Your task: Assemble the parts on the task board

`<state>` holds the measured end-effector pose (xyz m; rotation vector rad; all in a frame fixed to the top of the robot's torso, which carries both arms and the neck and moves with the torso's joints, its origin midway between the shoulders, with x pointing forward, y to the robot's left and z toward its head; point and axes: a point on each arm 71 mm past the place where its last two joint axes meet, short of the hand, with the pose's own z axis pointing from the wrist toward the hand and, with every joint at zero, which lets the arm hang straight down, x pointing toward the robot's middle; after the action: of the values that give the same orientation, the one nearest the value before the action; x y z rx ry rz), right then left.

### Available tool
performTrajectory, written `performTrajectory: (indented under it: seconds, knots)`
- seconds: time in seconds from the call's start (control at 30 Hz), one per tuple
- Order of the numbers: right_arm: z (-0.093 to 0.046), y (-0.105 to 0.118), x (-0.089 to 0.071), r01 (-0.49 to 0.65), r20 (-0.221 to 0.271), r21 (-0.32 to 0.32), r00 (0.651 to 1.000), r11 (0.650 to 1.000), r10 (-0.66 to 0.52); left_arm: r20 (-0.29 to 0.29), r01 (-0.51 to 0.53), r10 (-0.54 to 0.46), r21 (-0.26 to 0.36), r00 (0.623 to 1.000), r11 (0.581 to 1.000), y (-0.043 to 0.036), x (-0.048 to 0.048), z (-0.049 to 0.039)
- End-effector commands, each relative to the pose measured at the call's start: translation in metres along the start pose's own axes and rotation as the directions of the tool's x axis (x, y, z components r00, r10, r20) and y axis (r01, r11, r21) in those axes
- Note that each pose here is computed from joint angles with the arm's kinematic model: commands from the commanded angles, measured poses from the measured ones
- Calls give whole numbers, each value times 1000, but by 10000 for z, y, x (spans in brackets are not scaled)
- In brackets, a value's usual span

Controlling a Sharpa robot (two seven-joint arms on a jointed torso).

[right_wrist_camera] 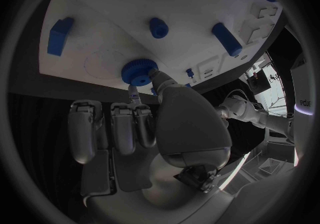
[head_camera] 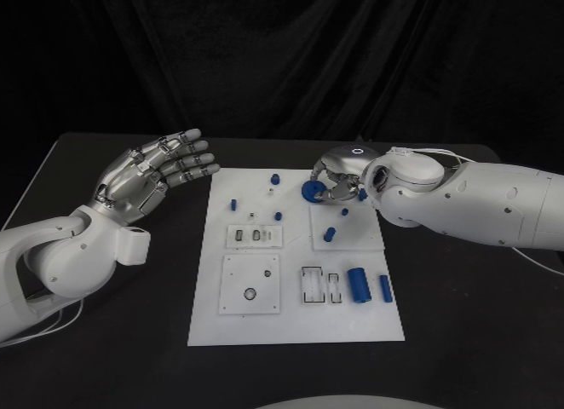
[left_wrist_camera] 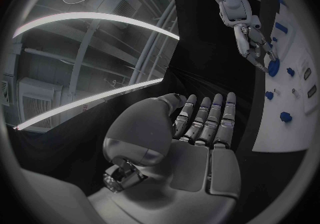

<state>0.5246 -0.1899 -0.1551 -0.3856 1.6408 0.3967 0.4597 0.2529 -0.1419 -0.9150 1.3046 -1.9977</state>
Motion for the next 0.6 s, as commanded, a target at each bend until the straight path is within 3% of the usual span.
performTrajectory:
  seconds: [0.03, 0.6]
  knots:
    - [9, -6, 42, 8, -18, 7, 1000, 1000, -8, -13, 17, -16, 85, 1000, 996, -51, 16, 0]
    - [41, 0, 128, 10, -50, 0, 999, 1000, -10, -15, 19, -18, 77, 1000, 997, -43, 8, -1]
